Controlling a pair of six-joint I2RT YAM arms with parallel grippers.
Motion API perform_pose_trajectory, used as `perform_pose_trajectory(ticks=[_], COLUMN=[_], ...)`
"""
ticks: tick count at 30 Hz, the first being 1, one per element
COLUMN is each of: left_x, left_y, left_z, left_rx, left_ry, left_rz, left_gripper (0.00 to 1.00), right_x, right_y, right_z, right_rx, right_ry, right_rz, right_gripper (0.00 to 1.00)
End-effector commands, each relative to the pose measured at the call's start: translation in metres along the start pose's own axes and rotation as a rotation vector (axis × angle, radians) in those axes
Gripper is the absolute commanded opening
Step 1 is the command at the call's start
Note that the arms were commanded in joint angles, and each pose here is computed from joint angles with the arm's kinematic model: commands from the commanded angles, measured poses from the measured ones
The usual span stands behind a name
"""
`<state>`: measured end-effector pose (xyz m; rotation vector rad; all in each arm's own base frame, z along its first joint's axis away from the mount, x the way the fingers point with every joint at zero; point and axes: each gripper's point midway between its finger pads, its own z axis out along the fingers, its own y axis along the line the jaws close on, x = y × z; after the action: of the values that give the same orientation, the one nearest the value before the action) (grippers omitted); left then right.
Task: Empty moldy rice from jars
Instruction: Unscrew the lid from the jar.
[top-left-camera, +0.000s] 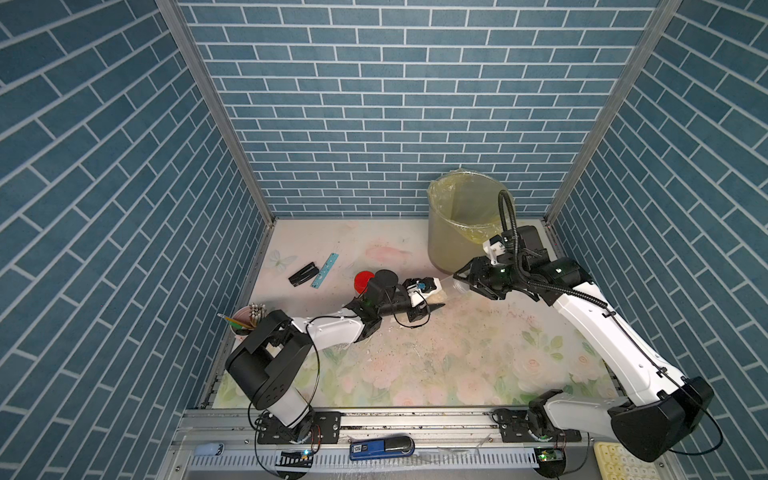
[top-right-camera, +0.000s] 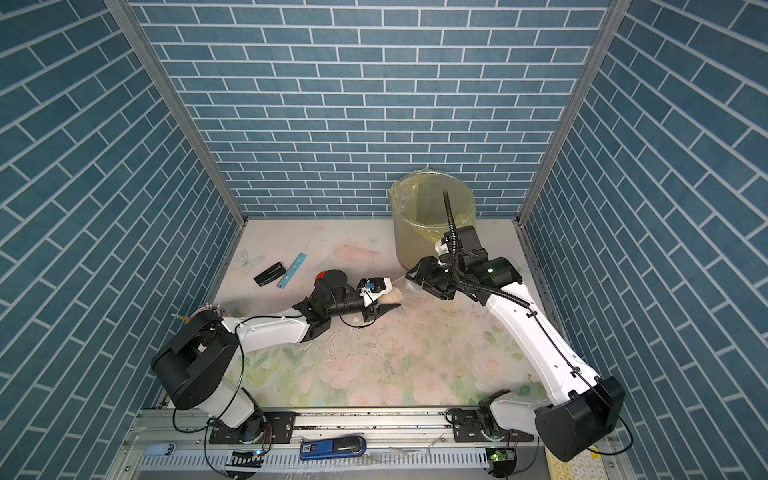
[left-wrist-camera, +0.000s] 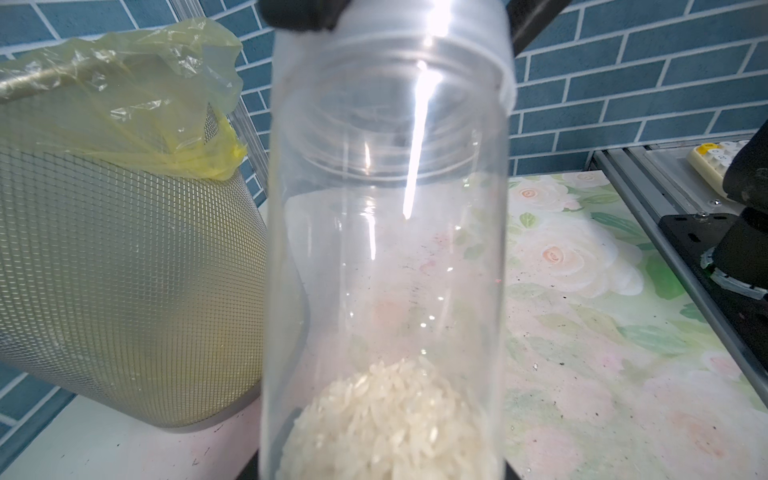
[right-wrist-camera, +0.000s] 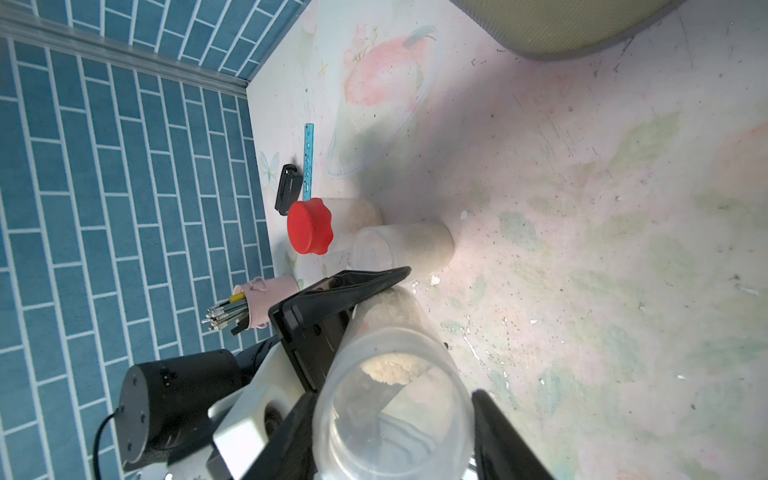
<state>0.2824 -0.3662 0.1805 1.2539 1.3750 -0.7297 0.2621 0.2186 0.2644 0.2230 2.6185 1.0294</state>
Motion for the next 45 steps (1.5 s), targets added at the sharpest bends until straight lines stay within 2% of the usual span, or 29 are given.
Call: perform_pose_trajectory(ticks=[1, 5, 9, 14, 20, 26, 30, 36, 41, 45], left_x=[-0.01, -0.01, -0.01, -0.009, -0.009, -0.011, -0.01, -0.009, -0.005, -0.002], left_y=[-0.001, -0.002, -0.003, -0.008, -0.011, -0.012, -0.014, -0.017, -0.019, -0.02], left_z=[0.0, -0.001, 0.0, 0.0, 0.002, 0.002, 0.003, 0.002, 0.002, 0.001], left_rx=[0.008, 0.011, 0.019, 0.047, 0.067, 0.079, 0.095, 0.11, 0.116, 0.113], left_ry=[-0.03, -0.036, -0.037, -0.045, -0.054, -0.066, -0.068, -0.06, -0.051, -0.046], left_rz=[0.011, 0.001, -0.005, -0.026, -0.046, -0.06, -0.07, -0.09, -0.101, -0.107], left_gripper=[0.0, 0.0, 0.0, 0.0, 0.0, 0.0, 0.0, 0.0, 0.0, 0.0], right_x=[0.003, 0.008, 0.005, -0.005, 0.011, 0.013, 0.022, 0.028, 0.028, 0.023], right_y=[0.005, 0.009, 0.015, 0.037, 0.048, 0.061, 0.06, 0.045, 0.04, 0.036], right_z=[-0.002, 0.001, -0.003, -0.022, -0.033, -0.043, -0.048, -0.045, -0.046, -0.046], right_rx=[-0.001, -0.026, -0.043, -0.119, -0.193, -0.244, -0.269, -0.258, -0.255, -0.229], right_ry=[0.031, 0.07, 0.051, -0.051, -0.022, -0.022, 0.019, 0.11, 0.074, 0.05], right_rz=[-0.094, -0.118, -0.164, -0.385, -0.671, -0.823, -0.968, -1.064, -1.182, -1.251], right_gripper=[0.47, 0.4, 0.33, 0.28, 0.27, 0.26, 0.26, 0.26, 0.24, 0.19])
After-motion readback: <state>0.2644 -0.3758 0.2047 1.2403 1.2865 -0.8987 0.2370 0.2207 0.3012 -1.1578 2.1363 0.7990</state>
